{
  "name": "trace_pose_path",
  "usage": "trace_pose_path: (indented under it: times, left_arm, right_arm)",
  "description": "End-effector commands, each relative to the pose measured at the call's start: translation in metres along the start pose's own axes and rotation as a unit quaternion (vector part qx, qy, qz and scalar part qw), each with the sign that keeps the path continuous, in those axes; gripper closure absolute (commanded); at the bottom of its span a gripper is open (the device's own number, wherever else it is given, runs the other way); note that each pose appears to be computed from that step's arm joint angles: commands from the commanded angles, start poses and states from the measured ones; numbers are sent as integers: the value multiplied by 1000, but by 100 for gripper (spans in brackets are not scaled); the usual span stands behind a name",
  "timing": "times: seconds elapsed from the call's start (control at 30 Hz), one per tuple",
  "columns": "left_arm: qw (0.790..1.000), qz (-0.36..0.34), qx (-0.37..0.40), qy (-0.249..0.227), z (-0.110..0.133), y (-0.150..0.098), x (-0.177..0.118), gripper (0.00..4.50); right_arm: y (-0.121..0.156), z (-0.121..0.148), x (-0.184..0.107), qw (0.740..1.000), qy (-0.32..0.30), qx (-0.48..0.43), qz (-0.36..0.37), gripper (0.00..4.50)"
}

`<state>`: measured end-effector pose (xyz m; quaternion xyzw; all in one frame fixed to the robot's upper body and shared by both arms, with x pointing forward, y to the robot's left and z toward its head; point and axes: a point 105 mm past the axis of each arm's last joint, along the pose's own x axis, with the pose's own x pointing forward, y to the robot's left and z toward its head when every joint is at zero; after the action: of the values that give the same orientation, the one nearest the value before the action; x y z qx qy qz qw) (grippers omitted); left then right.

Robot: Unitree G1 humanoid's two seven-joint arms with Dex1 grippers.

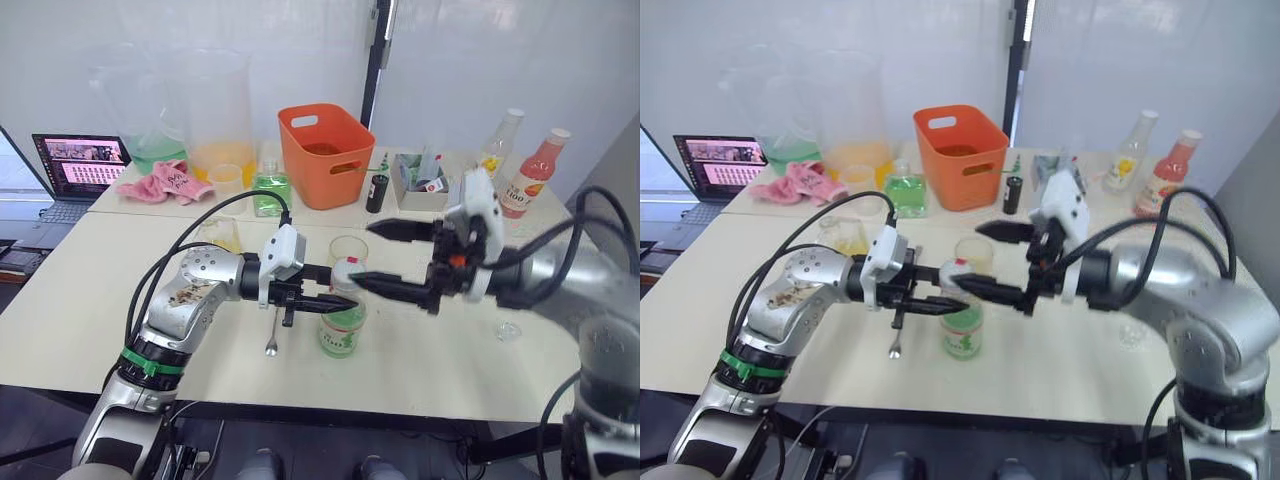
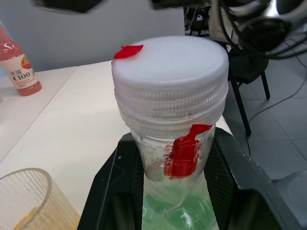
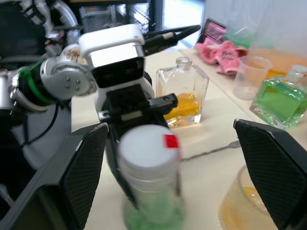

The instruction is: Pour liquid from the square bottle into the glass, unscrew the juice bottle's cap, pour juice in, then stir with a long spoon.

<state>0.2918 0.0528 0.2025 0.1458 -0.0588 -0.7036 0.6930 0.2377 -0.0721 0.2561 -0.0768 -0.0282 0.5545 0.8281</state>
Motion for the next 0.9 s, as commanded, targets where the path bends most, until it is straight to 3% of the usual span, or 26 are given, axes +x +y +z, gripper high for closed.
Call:
trace_pose_path:
  times: [0.03,0.37,0.63,0.73,0.9]
  left_arm:
    - [1000,19,24,1,6,7,3,319]
    - [999,15,32,2,7,7,11,319]
    - [999,14,33,4,6,8,12,319]
    - [999,14,33,4,6,7,12,319]
    - [999,13,32,6,5,7,11,319]
  right_arm:
    - [5,5,3,997,3,-33,-72,6]
    - [2,-4,8,990,11,1,-138,6]
    - [3,-8,9,990,17,17,-142,6]
    - [3,-7,9,989,16,20,-144,84]
    - [3,-6,10,989,13,24,-144,255]
